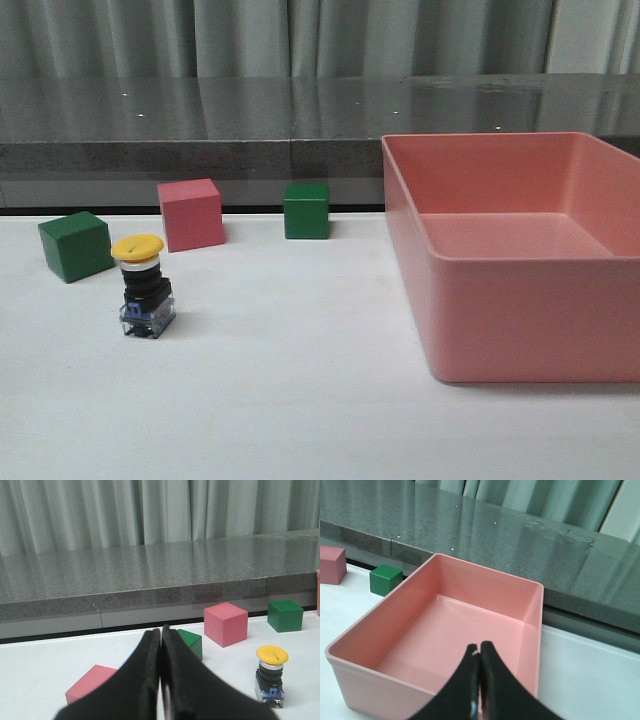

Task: Place and stand button with both arms

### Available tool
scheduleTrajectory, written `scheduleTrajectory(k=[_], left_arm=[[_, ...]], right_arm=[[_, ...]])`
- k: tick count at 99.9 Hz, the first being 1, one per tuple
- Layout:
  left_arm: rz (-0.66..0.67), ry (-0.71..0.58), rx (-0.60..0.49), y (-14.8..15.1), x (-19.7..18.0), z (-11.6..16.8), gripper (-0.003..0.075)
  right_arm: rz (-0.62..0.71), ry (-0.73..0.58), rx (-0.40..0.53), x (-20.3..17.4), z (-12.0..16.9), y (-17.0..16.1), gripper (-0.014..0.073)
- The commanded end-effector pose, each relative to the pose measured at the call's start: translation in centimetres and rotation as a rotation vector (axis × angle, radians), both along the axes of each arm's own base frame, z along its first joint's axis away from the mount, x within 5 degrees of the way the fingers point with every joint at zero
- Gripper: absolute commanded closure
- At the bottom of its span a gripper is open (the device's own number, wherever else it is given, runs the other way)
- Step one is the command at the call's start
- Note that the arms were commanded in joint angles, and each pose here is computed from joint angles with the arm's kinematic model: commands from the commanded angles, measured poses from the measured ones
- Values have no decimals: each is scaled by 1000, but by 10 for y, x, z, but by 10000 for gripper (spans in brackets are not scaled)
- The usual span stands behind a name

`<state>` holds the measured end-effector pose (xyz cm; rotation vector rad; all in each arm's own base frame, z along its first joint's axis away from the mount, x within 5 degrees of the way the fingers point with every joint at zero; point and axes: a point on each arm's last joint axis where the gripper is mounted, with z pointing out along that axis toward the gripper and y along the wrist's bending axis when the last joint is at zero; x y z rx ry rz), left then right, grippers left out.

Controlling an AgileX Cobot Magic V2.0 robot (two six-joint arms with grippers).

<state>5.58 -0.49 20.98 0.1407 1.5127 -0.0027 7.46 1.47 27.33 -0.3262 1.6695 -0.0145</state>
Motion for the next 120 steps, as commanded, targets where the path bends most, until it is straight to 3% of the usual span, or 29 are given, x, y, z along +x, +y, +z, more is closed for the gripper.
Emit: scheduleTrajectory(k=[1, 72, 95, 120], left_arm=[[-18, -60, -15, -2, -1, -7, 740], [-18, -60, -15, -2, -1, -7, 740], [-18, -60, -15, -2, -1, -7, 740], [-18, -60, -15, -2, -1, -7, 740]], right_arm=[[-26, -90, 23, 1, 15, -2, 656], [-33, -93, -4, 1, 11, -3, 656], [-68, -198, 184, -8, -15, -7, 656], [-64, -235, 240, -21, -59, -8, 656]])
